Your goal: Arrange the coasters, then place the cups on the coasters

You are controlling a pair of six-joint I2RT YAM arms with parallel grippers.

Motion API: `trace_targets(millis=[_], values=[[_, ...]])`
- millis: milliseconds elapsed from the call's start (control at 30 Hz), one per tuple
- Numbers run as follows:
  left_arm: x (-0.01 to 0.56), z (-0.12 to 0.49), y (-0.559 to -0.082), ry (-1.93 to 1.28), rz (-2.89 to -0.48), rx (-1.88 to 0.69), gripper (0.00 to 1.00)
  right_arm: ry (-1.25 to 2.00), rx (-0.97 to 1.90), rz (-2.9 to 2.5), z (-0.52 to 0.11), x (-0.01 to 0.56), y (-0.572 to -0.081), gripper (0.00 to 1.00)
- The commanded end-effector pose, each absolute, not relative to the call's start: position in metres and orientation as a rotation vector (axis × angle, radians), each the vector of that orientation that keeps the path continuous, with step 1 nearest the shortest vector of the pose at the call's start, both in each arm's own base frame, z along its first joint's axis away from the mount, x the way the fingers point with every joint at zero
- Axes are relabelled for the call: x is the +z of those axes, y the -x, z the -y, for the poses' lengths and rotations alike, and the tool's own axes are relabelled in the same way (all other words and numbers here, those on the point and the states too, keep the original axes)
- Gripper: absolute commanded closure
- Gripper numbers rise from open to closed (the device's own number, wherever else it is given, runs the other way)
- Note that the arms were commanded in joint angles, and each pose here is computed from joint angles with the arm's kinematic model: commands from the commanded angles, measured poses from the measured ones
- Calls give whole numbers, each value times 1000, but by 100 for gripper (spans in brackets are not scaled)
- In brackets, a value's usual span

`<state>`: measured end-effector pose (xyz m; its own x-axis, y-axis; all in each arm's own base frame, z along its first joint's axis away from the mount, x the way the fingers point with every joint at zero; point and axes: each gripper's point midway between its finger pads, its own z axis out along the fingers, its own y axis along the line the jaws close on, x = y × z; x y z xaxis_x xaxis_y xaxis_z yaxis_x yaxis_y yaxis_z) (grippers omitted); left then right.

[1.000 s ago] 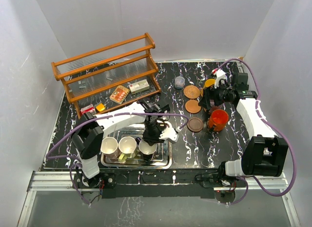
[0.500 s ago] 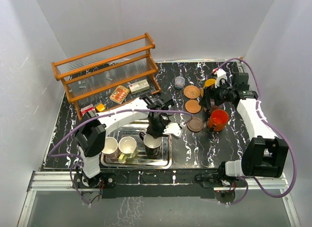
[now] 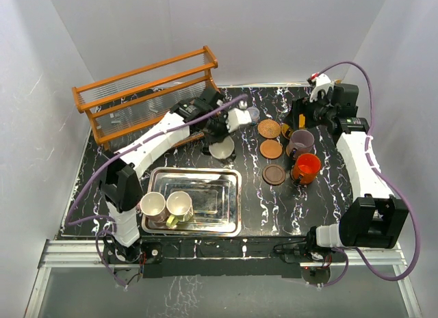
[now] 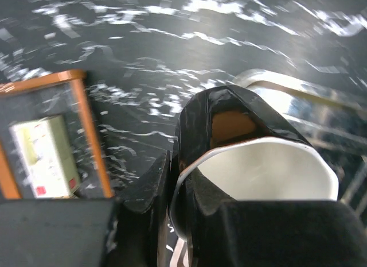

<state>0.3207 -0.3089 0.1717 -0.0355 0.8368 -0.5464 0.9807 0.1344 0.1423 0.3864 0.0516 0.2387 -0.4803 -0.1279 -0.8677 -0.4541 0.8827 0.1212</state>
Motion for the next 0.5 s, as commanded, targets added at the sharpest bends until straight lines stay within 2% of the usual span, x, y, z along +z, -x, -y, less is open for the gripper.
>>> trace_targets(millis=[0, 267, 467], values=[[251, 320, -384, -1197, -1890, -320, 100, 353, 397, -1875, -61, 301, -415, 19], [269, 324, -428, -820, -1983, -280, 100, 384, 477, -1763, -117, 330, -421, 20], [272, 323, -449, -480, -2009, -305, 100, 410, 541, -1768, -158, 325, -412, 22]])
